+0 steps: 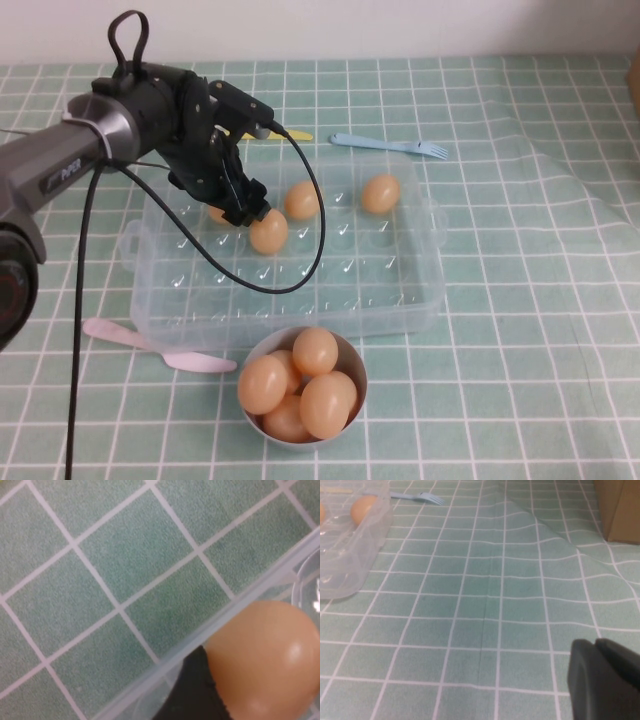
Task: Take an egg out of the egg box
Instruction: Pick up the egg from the plastic box, then place the egg in the bowl
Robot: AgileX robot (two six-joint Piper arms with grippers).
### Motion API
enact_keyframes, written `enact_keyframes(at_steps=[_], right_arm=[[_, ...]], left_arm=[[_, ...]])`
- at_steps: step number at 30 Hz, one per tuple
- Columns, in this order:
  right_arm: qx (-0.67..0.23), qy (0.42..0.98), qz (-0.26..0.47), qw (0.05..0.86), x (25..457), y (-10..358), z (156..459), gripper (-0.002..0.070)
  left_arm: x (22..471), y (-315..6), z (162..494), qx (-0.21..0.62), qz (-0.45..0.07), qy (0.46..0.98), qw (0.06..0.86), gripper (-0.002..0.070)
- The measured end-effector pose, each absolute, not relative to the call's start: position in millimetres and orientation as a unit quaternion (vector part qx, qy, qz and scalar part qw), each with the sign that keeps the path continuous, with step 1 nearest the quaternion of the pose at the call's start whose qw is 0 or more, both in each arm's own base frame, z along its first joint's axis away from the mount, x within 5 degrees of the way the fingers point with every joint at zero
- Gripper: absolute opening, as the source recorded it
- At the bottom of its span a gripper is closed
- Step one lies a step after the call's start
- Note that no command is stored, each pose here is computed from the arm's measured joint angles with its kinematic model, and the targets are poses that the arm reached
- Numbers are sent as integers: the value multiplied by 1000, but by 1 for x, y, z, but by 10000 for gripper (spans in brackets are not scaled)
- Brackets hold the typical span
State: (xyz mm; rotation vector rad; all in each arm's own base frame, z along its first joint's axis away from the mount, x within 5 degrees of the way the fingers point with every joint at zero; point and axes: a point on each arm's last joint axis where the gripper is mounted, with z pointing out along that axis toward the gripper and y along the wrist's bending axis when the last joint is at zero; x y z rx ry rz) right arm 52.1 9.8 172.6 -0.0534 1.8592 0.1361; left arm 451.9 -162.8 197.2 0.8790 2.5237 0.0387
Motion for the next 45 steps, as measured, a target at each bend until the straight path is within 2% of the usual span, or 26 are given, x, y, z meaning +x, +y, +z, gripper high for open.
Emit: enact_keyframes(at_steps=[5, 10, 12, 23, 29, 36, 41, 45], right_arm=[[-23, 801, 59, 596, 52, 10, 173, -17], [-23, 801, 59, 596, 52, 10, 173, -17], [-23, 801, 59, 596, 52, 10, 173, -17], [-23, 801, 59, 596, 52, 10, 173, -17], [-23, 801, 59, 596, 52, 10, 173, -17], [-23, 801, 59, 596, 52, 10, 173, -17], [-23, 801, 59, 596, 52, 10, 173, -17], [-23, 801, 59, 596, 52, 10, 173, -17]], left_arm=[[453, -163, 197, 318, 14, 917, 238, 472], [454, -163, 197, 318, 13, 917, 241, 383], [454, -164, 197, 318, 13, 917, 242, 369], [451, -162, 201, 317, 13, 920, 232, 362], [440, -158, 229, 302, 11, 924, 235, 360], [412, -150, 273, 288, 10, 936, 202, 360], [367, -152, 320, 305, 5, 926, 224, 360], [321, -157, 344, 333, -4, 913, 235, 360]])
